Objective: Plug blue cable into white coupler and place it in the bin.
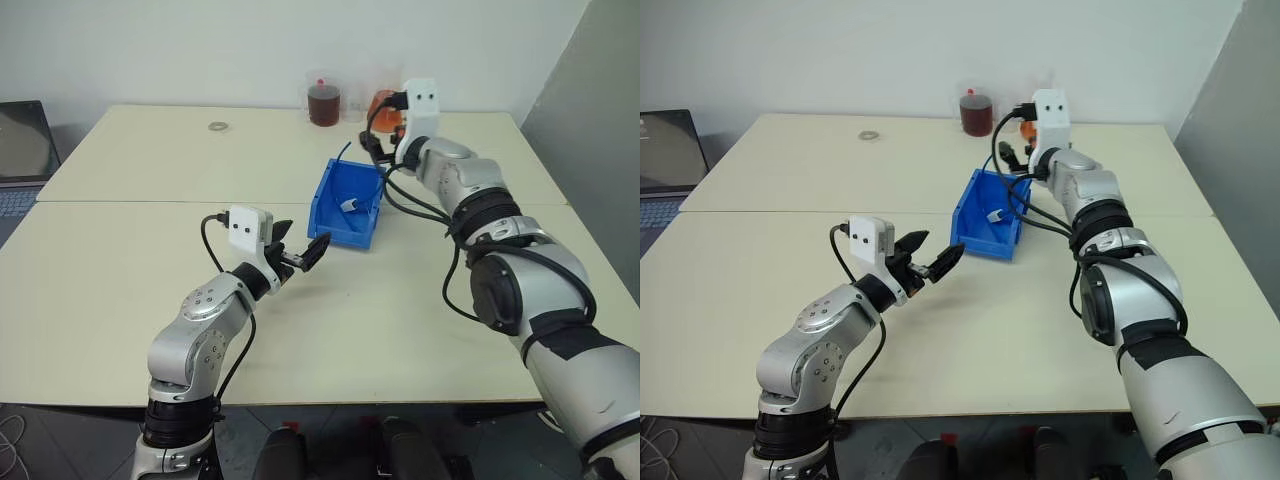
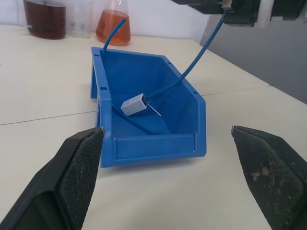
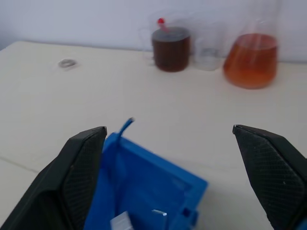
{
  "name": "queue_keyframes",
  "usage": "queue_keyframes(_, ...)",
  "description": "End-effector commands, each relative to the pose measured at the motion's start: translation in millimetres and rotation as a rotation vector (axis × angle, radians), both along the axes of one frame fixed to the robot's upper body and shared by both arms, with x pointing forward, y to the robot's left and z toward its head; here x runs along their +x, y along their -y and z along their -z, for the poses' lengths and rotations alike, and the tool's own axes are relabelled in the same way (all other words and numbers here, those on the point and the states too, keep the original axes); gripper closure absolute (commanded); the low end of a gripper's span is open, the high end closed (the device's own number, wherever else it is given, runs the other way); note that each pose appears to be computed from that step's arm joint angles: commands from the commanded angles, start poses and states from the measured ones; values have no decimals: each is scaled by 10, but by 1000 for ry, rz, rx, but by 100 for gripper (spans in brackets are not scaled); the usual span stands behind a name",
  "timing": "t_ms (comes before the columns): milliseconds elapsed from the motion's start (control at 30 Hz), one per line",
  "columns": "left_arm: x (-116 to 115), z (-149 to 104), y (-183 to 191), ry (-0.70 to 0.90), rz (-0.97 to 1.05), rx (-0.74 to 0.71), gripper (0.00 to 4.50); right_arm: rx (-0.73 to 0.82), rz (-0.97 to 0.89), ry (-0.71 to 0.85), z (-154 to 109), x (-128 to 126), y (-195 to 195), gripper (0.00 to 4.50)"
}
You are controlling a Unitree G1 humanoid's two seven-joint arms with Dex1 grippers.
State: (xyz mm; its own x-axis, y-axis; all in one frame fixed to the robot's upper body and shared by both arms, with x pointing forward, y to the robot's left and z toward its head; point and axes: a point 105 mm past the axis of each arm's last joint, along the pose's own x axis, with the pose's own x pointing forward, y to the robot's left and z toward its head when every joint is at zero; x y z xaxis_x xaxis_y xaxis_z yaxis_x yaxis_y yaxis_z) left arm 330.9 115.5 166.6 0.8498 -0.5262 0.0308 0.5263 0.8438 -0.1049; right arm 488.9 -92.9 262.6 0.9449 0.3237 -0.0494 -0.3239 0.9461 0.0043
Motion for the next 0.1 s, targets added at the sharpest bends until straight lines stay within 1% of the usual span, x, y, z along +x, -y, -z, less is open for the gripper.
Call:
queue_keyframes(33,47,-84,-27,32,-31,22,0,-22,-3,3,124,-8,150,1)
queue_keyframes(100,71,-85,-71,44,-63,57,0,-60,-13,28,179,-26,208,1)
